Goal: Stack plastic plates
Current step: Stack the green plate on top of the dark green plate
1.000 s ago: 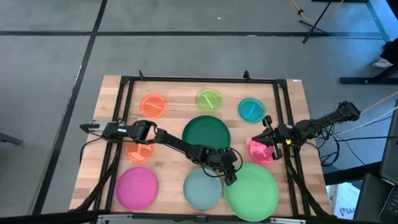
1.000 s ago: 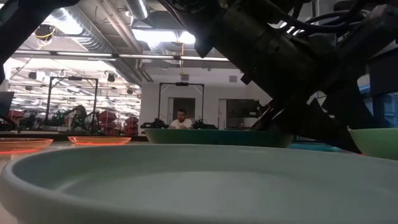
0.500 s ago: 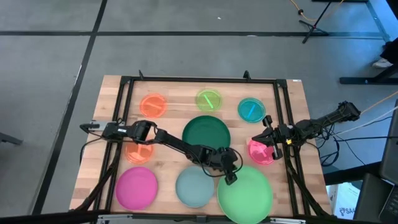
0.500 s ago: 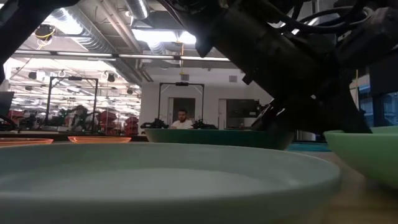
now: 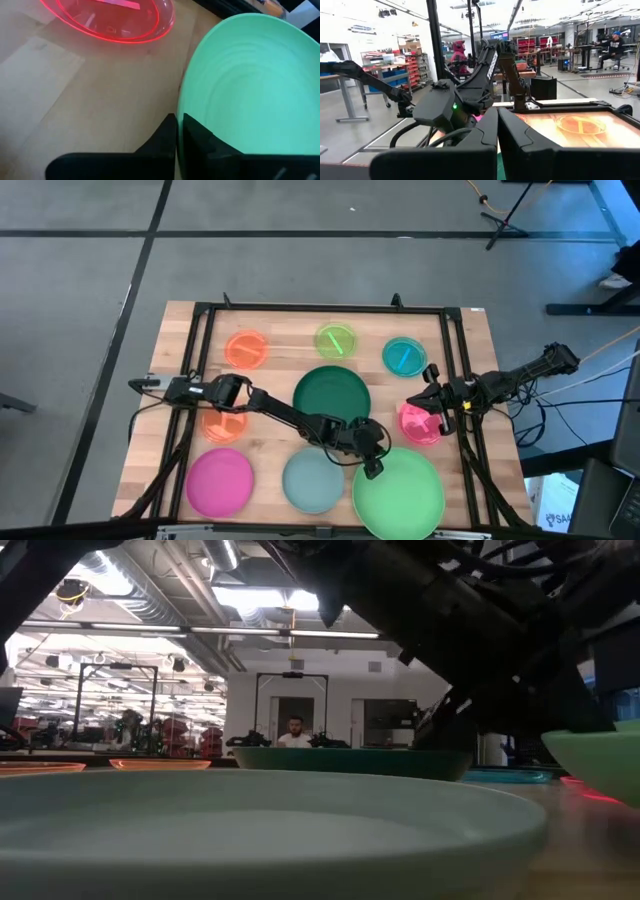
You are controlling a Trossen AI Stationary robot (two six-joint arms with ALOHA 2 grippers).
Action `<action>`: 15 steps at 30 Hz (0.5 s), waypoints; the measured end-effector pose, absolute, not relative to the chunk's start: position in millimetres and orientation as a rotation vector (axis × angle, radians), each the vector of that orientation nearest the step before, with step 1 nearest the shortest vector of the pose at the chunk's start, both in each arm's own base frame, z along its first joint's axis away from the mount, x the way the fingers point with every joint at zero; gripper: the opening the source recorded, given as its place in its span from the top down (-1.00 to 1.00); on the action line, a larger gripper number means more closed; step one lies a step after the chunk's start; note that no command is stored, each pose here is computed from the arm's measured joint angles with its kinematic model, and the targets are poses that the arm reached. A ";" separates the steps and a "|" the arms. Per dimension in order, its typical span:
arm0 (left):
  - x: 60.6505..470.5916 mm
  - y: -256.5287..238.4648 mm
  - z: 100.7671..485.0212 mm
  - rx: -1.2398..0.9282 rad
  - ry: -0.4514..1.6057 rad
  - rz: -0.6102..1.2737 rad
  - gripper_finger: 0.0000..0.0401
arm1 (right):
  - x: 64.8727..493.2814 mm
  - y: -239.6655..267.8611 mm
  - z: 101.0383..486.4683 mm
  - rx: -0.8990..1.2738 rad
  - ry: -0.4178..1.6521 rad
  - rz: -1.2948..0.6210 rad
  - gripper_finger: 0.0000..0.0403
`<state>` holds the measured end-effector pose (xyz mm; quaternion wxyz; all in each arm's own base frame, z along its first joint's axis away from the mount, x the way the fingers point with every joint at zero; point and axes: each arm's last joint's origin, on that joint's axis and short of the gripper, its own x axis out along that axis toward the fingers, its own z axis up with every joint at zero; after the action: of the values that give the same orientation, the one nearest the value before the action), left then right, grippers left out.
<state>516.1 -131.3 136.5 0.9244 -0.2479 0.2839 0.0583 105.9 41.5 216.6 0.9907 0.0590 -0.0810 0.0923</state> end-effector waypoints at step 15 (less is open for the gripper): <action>466.8 -121.1 240.7 -0.298 0.661 0.287 0.98 | 108.1 42.4 219.3 0.173 -0.184 0.184 0.99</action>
<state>466.8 -121.1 240.7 0.9249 -0.1454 0.3223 0.1399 108.1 42.4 219.3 0.9878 0.0860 -0.0916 0.0916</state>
